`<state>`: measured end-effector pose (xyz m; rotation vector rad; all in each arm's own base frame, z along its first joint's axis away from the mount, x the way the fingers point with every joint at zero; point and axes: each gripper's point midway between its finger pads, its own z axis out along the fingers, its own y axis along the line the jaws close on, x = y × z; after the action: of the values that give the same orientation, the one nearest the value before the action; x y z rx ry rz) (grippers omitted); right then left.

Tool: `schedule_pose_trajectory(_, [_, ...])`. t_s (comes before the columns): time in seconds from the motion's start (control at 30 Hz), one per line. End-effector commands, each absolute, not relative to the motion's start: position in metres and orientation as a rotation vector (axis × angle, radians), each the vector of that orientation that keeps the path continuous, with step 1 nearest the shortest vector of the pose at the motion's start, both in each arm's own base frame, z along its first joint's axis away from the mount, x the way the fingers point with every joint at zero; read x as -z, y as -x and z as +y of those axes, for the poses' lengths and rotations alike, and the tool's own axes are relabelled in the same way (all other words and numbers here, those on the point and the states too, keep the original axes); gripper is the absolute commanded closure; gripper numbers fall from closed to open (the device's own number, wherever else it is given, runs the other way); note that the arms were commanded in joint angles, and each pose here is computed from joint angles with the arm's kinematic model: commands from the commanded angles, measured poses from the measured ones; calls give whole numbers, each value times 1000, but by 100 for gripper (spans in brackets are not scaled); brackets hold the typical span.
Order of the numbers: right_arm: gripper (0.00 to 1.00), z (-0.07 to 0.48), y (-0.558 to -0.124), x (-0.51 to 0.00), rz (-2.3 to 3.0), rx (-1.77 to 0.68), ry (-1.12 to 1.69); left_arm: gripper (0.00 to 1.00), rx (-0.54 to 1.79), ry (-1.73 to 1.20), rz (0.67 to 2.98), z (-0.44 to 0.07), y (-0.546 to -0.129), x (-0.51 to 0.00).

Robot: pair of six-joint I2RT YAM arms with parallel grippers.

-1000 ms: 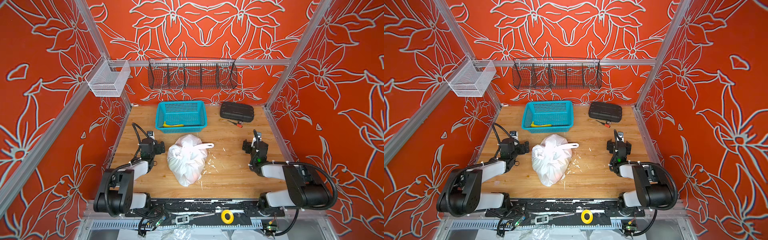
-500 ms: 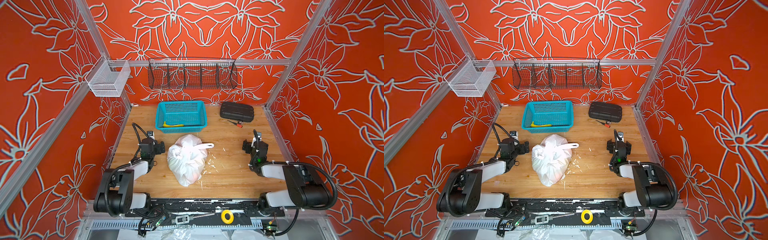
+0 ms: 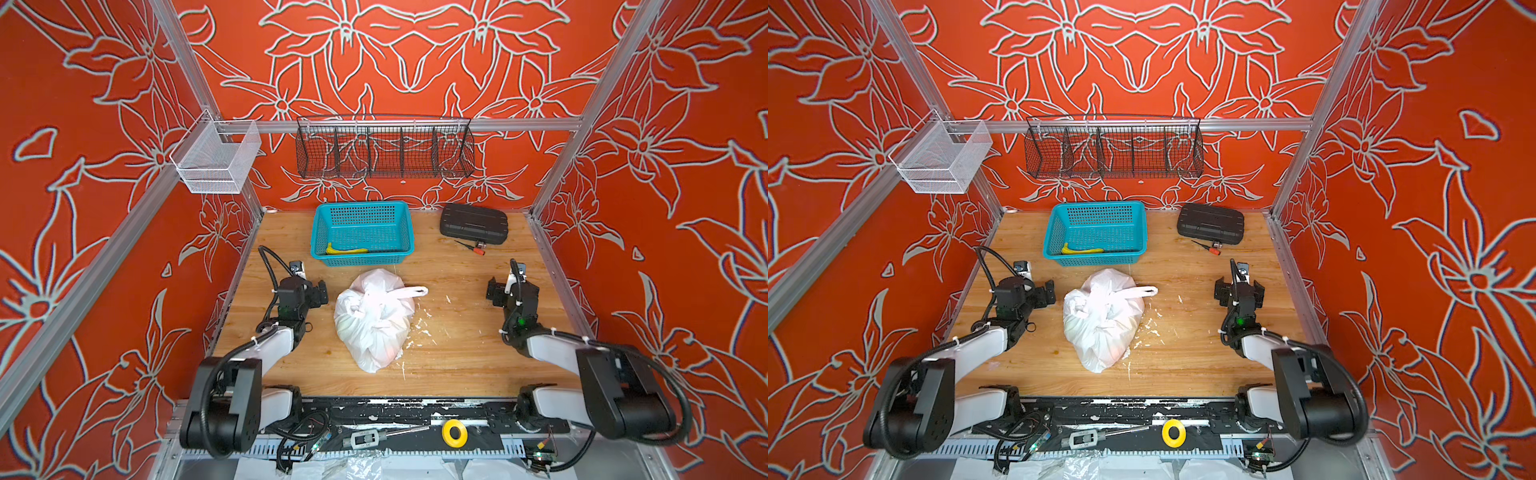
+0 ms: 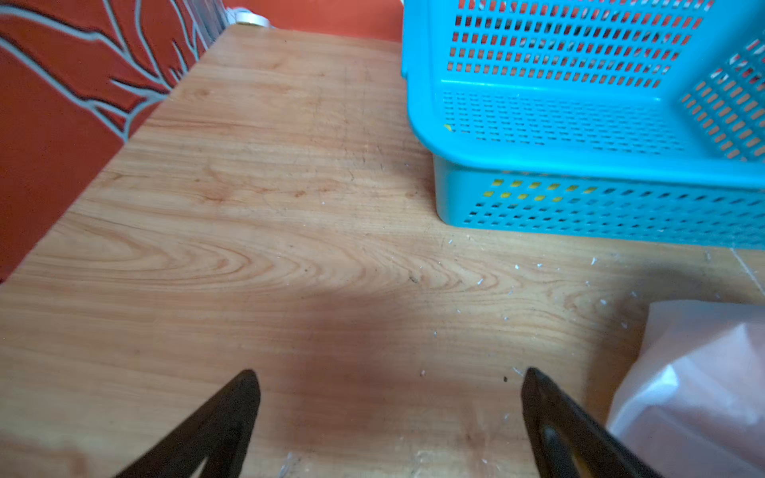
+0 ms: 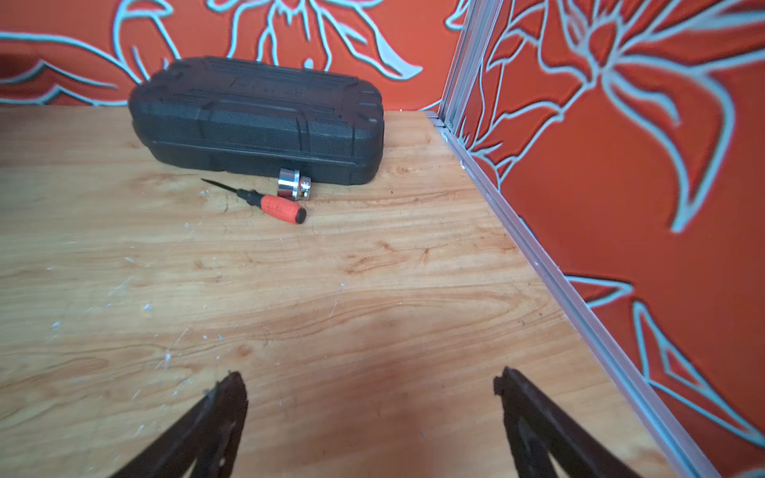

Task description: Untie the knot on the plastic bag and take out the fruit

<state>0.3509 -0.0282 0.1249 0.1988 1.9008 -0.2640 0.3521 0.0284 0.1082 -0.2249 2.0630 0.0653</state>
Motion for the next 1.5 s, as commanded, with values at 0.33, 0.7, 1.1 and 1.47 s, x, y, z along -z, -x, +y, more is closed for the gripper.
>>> schedule_pose_trajectory(0.33, [15, 83, -311, -213, 2190, -358, -146, 3, 139, 518, 1999, 8, -298, -199])
schedule_pose_trajectory(0.7, [22, 219, -287, -242, 2332, -715, 288, 24, 640, 473, 2075, -69, -256, -271])
schedule_pose_trajectory(1.1, [31, 317, -266, -221, 2417, -755, 515, 38, 574, 93, 2353, -144, -256, -261])
schedule_pose_trajectory(1.47, [37, 364, -236, -180, 2363, -1004, 346, 45, 434, -49, 2556, -179, -305, -212])
